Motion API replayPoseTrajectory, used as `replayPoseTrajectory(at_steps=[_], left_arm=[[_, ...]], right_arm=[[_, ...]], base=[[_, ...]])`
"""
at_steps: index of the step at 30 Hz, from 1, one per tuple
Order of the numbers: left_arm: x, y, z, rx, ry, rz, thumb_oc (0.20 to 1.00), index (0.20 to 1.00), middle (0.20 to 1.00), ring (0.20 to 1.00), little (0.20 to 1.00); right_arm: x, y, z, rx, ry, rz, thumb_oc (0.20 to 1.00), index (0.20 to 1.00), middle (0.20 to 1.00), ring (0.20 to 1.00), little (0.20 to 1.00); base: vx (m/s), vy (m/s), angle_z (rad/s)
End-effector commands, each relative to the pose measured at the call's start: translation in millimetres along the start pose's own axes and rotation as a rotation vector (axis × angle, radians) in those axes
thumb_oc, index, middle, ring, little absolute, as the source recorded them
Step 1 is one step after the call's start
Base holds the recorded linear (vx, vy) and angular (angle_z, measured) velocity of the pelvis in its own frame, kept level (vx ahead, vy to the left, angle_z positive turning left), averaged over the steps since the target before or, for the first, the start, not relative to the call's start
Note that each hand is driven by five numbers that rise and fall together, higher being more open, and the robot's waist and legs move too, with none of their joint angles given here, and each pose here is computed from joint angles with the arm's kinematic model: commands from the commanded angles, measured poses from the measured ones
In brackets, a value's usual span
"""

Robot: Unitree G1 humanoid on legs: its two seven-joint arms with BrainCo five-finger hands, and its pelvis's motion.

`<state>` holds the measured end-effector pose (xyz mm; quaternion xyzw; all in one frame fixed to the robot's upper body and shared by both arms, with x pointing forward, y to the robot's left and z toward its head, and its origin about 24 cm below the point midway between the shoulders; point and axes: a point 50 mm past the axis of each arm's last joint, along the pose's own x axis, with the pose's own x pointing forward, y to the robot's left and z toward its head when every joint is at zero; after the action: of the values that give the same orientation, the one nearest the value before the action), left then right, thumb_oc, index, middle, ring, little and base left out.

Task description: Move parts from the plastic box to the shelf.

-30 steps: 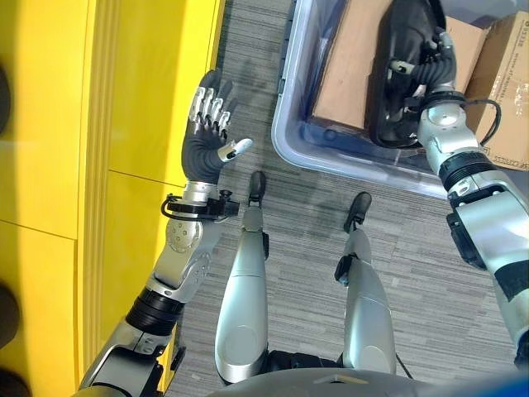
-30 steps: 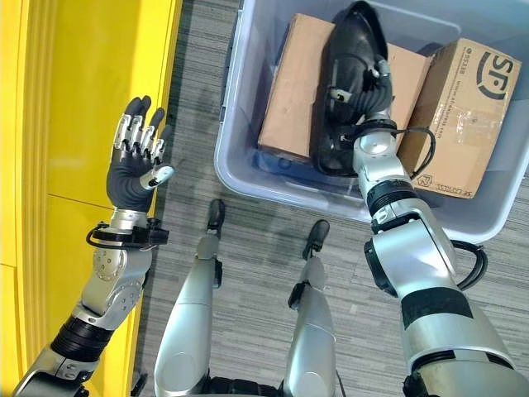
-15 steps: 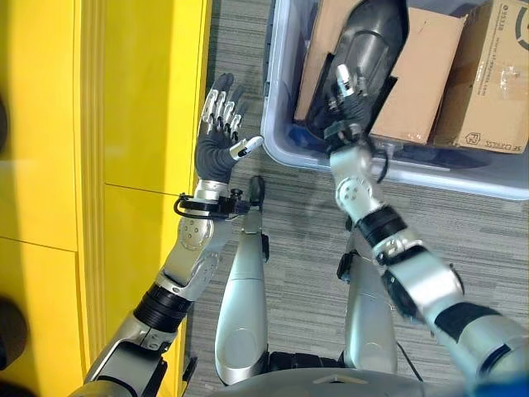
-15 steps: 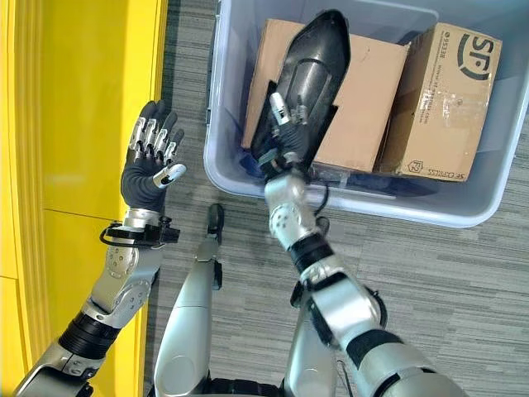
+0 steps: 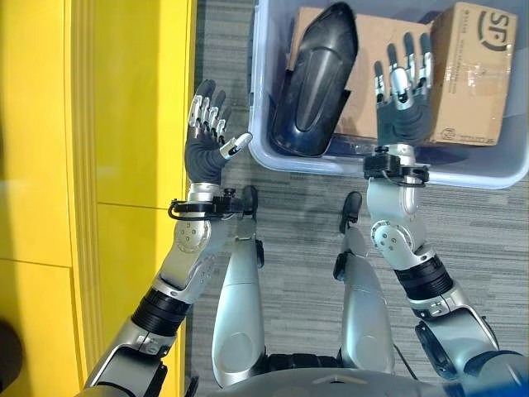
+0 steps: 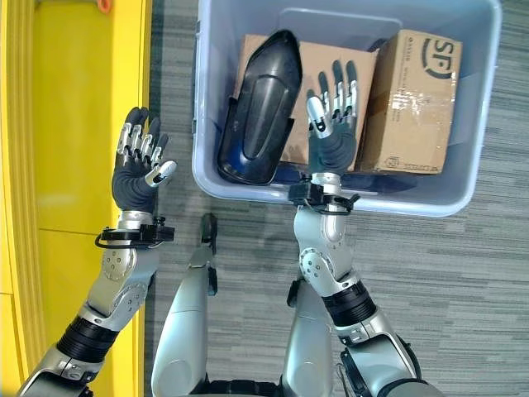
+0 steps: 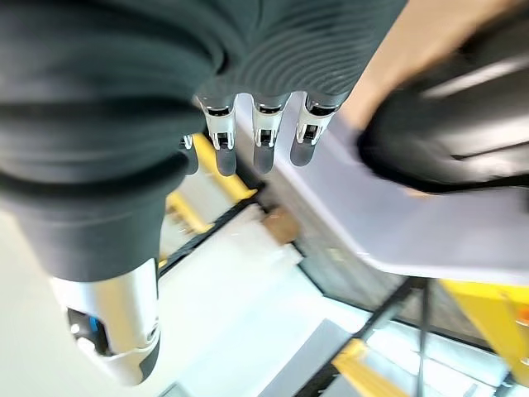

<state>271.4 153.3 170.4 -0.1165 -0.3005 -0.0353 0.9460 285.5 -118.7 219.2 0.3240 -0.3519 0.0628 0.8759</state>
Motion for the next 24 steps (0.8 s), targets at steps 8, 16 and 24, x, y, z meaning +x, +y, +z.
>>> replayPoseTrajectory(at_steps=[8, 16, 24], left_arm=[[3, -6, 51, 0.114, -0.284, -0.091, 1.000, 1.000, 1.000, 1.000, 1.000], [14, -12, 54, 0.198, -0.348, -0.094, 1.000, 1.000, 1.000, 1.000, 1.000], [57, -30, 37, 0.358, -0.384, -0.054, 1.000, 1.000, 1.000, 1.000, 1.000]], right_arm=[[-20, 0, 37, -0.071, -0.144, 0.134, 1.000, 1.000, 1.000, 1.000, 1.000], [-27, -10, 37, -0.144, -0.111, 0.133, 1.000, 1.000, 1.000, 1.000, 1.000], [-35, -13, 38, -0.437, -0.113, 0.217, 1.000, 1.000, 1.000, 1.000, 1.000]], base=[[0.01, -0.019, -0.17], [0.00, -0.012, -0.10], [-0.02, -0.007, -0.17]])
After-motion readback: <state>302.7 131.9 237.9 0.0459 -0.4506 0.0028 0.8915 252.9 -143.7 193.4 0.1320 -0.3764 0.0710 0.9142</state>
